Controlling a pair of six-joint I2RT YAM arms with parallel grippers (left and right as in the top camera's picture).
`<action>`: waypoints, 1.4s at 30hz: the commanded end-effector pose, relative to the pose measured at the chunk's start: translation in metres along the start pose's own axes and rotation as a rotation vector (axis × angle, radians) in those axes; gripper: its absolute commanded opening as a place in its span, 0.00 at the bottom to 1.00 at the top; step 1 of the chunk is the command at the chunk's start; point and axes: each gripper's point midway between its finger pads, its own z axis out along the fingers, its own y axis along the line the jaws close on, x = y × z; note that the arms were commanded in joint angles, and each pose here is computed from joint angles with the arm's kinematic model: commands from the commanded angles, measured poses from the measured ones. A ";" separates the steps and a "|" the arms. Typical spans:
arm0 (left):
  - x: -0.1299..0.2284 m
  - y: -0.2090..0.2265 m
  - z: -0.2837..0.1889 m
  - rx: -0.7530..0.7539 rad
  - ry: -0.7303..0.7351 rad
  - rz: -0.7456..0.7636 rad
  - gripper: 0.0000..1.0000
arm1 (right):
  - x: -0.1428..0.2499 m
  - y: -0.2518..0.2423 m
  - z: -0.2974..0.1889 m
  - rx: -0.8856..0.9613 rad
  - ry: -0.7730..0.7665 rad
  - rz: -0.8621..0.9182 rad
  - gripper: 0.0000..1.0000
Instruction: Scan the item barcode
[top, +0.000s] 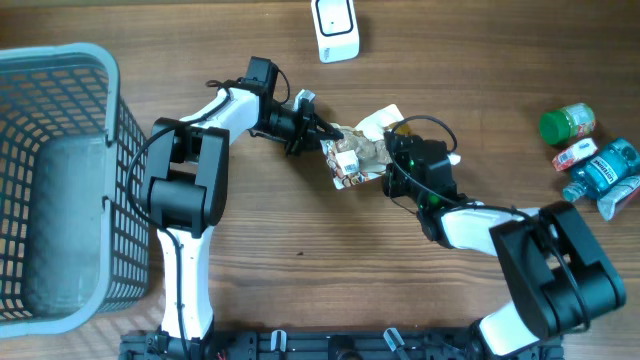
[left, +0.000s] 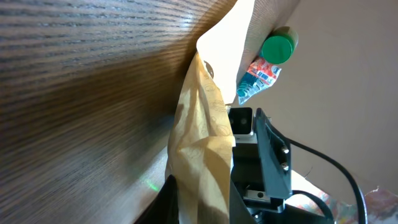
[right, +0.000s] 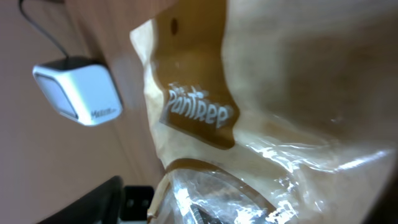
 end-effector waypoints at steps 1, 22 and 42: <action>0.002 0.011 0.007 0.003 0.030 -0.065 0.08 | -0.012 -0.047 0.009 0.101 -0.029 -0.042 0.55; -0.014 0.028 0.003 -0.092 -0.056 -0.036 1.00 | 0.021 0.036 0.005 -0.310 0.278 -0.595 0.14; -0.018 -0.052 -0.096 -0.237 -0.449 0.258 1.00 | 0.038 0.167 -0.135 -0.609 0.243 -0.962 0.11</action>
